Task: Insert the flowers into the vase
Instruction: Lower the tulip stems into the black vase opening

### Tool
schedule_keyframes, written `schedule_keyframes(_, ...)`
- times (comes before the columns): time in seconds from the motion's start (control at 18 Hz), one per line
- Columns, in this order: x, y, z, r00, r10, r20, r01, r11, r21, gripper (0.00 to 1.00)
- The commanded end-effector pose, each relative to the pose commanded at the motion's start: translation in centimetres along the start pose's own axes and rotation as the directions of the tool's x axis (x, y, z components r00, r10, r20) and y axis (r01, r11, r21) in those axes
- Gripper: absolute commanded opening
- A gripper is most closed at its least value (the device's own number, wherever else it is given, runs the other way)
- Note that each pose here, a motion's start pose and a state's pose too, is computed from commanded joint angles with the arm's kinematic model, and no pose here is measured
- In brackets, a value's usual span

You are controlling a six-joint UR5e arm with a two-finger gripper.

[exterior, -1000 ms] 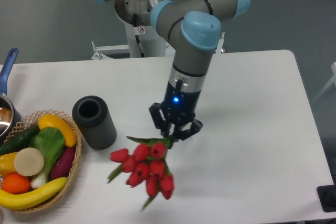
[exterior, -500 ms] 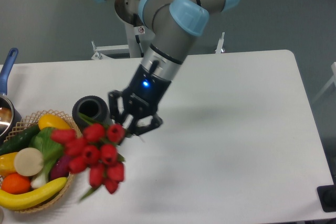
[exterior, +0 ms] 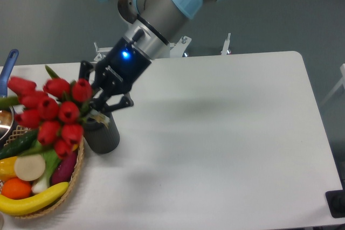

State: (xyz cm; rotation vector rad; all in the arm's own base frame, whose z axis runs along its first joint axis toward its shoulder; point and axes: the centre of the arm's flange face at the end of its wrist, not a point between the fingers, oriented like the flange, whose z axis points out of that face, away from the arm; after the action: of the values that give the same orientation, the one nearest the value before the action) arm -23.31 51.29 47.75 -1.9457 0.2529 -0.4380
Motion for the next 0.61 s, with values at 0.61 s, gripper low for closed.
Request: schedule_keyframes(0.61, 3.1, 2.4, -0.2, 0.999, 0.037, -0.024, -0.037, 0.999, -0.003, 0.00)
